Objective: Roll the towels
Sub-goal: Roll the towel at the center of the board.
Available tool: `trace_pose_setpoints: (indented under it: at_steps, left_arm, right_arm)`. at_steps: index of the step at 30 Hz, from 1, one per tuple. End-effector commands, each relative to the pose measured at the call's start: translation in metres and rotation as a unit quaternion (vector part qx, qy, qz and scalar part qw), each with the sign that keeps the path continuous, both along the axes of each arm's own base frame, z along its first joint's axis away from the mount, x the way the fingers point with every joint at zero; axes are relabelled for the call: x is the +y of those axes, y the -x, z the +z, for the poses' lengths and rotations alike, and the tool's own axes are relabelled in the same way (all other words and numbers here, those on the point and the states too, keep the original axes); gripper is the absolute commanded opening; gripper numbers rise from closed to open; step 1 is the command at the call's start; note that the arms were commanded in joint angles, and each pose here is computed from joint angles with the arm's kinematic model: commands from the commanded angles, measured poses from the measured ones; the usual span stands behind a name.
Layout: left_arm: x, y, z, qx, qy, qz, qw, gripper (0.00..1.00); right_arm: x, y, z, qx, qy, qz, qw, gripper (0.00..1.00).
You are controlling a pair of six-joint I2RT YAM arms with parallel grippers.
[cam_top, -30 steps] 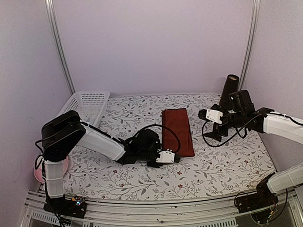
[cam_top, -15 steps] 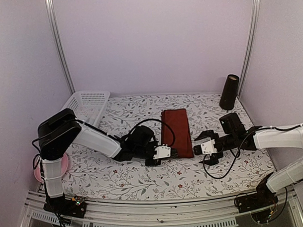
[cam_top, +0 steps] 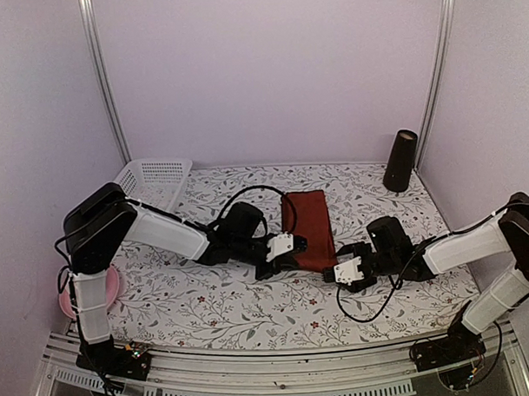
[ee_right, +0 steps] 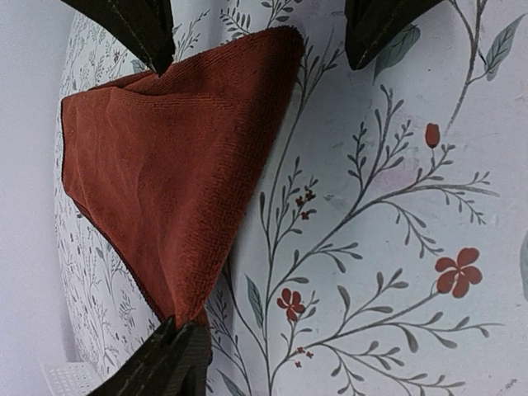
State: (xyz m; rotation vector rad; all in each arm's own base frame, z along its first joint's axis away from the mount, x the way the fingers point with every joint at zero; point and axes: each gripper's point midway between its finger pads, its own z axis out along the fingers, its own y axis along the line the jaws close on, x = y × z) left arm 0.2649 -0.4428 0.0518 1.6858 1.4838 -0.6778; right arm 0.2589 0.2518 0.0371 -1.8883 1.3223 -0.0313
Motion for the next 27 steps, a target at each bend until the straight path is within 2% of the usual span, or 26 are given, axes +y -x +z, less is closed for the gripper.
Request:
trace_pose_setpoints:
  at_steps: [1,7,15,22,25,27]
  left_arm:
    - [-0.007,0.001,0.026,0.027,0.034,-0.015,0.999,0.00]
    - [-0.011,-0.004,0.029,0.033,0.035,-0.014,0.999,0.00]
    - [-0.008,-0.004,0.029,0.035,0.026,-0.009,0.999,0.00]
    - [0.000,0.007,0.018,0.051,-0.013,-0.016,0.999,0.01]
    - [0.008,0.009,0.012,0.048,-0.033,-0.015,0.998,0.10]
    - [0.012,0.009,0.009,0.046,-0.044,-0.012,0.998,0.21]
  right_arm:
    - [-0.001,-0.013,-0.004,-0.008,-0.003,-0.037,0.999,0.68]
    - [0.000,-0.015,-0.003,-0.006,-0.014,-0.048,0.999,0.53]
    - [-0.002,-0.019,-0.005,0.000,-0.012,-0.067,0.998,0.06]
    - [-0.001,-0.009,-0.007,0.044,0.001,-0.050,0.998,0.02]
    - [-0.002,-0.005,0.006,0.082,-0.009,-0.041,0.996,0.02]
    - [-0.002,-0.003,0.014,0.104,-0.014,-0.035,0.994,0.02]
